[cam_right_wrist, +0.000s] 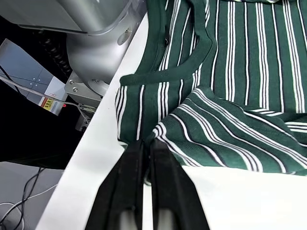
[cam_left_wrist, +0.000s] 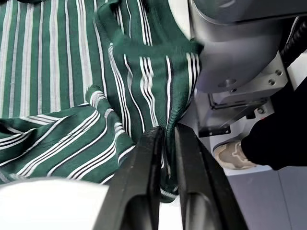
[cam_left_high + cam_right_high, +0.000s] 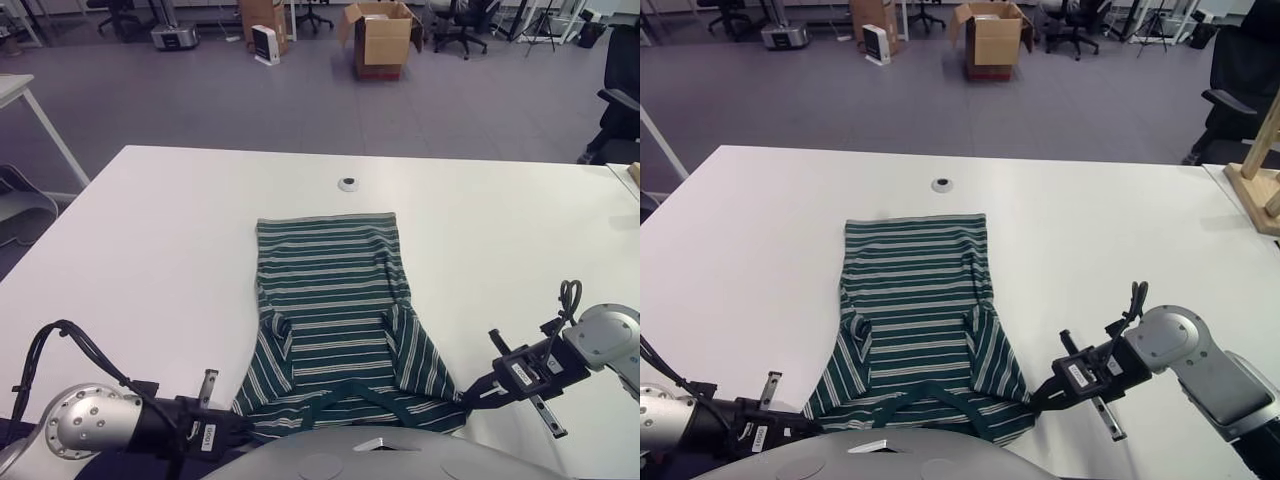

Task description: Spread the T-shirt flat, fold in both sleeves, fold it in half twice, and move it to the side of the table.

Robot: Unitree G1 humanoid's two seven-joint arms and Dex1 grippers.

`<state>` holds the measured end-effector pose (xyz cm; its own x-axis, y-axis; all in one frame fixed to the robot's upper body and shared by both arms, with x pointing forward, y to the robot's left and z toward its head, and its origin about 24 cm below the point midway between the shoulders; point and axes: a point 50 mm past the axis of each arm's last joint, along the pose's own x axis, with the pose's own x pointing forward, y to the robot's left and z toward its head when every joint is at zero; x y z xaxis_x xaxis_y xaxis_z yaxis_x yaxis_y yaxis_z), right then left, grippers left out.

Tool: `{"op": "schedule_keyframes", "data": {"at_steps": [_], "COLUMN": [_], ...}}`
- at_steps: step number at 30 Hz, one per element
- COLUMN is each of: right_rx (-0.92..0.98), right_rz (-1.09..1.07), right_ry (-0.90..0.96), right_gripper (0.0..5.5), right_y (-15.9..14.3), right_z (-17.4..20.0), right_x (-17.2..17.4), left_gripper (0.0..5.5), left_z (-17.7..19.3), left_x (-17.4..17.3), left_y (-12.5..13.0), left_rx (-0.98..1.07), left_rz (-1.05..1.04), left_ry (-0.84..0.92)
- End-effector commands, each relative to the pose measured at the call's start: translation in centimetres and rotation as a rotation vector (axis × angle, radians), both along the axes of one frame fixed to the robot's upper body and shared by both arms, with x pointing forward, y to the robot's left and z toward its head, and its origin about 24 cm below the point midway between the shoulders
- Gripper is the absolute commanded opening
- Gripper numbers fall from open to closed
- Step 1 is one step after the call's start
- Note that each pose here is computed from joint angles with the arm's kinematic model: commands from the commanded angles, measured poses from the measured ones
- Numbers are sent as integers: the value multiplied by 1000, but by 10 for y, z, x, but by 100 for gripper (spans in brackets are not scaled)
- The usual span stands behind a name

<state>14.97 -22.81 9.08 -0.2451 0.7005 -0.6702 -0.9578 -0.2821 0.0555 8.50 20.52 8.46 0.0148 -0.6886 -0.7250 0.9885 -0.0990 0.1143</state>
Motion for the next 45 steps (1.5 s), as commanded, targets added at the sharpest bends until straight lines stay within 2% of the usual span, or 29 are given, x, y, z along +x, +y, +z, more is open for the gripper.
{"op": "schedule_keyframes", "data": {"at_steps": [1,6,22,29,34,38,41,45], "right_rx": [-8,-2,17,25,26,25,19,9], "right_rz": [-7,-24,-48,-45,-47,-53,-55,-67], "right_ry": [-10,-3,9,12,15,9,43,206], "right_gripper": [0,0,0,0,0,0,0,0], "right_y": [0,0,2,4,5,5,1,-7], "right_z": [-3,-4,-6,-5,-5,-4,8,48], "right_x": [0,0,-1,1,2,6,11,15], "left_gripper": [114,198,201,91,8,0,0,0], "left_z": [-4,-7,-40,-52,-58,-56,-33,25], "left_x": [-3,-1,-14,-22,-21,-13,0,16], "left_y": [-3,2,22,26,30,29,24,10], "left_rx": [0,24,125,118,126,130,62,-61], "left_rz": [2,-12,71,166,200,182,149,65], "left_ry": [-65,-228,-111,16,38,-1,-35,-49]}}
